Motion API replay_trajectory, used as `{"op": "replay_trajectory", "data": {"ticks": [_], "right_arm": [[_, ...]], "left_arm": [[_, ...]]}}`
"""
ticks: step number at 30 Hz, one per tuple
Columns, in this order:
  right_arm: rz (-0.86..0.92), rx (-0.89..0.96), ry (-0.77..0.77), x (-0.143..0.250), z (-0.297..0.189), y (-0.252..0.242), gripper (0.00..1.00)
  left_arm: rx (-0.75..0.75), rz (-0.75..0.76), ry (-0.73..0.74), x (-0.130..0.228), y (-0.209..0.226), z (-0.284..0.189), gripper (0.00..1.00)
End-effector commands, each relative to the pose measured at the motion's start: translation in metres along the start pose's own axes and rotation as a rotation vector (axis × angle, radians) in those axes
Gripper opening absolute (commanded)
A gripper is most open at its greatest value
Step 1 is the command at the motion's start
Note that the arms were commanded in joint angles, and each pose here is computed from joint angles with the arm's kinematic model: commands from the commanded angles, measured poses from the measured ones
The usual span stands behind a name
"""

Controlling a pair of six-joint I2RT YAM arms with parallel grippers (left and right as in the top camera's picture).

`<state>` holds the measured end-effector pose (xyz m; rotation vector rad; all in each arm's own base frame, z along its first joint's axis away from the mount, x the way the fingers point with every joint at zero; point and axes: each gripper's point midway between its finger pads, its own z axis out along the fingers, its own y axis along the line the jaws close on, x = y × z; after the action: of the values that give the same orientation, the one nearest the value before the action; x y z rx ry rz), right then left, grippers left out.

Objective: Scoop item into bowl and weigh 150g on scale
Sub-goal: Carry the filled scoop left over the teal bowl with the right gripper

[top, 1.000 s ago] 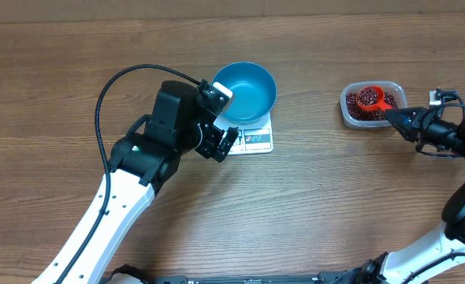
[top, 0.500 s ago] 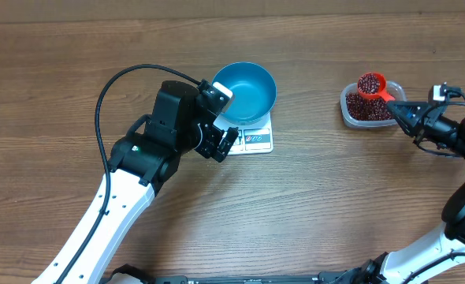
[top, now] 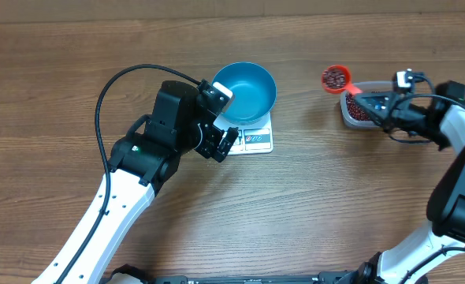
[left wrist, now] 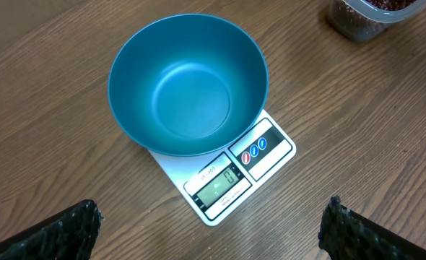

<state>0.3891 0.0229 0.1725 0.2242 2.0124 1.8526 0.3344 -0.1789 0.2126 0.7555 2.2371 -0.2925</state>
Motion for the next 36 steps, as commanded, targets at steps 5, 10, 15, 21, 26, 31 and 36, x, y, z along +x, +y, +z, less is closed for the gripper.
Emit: {"op": "replay_trajectory", "data": {"ticks": [5,10,15,21,26,31,36], "right_arm": [[-0.032,-0.066,0.102,0.012,0.038,0.012,0.04],[-0.061,-0.075,0.174,0.016,0.065,0.016,0.04],[-0.075,-0.037,0.217,0.013,0.091,0.016,0.04],[-0.133,-0.034,0.246,0.008,0.121,0.027,0.04],[-0.192,-0.024,0.251,0.01,0.14,0.032,0.04],[-0.251,-0.002,0.243,0.011,0.152,0.029,0.04],[-0.291,0.023,0.219,0.008,0.155,0.032,0.04]], "left_arm": [[0.009,0.02,-0.023,-0.004,-0.002,-0.007,1.0],[0.009,0.02,-0.023,-0.004,-0.002,-0.007,1.0],[0.009,0.02,-0.023,-0.004,-0.002,-0.007,1.0],[0.009,0.02,-0.023,-0.004,-0.002,-0.007,1.0],[0.009,0.02,-0.023,-0.004,-0.002,-0.007,1.0],[0.009,0.02,-0.023,-0.004,-0.002,-0.007,1.0],[0.009,0.02,-0.023,-0.004,-0.002,-0.007,1.0]]}}
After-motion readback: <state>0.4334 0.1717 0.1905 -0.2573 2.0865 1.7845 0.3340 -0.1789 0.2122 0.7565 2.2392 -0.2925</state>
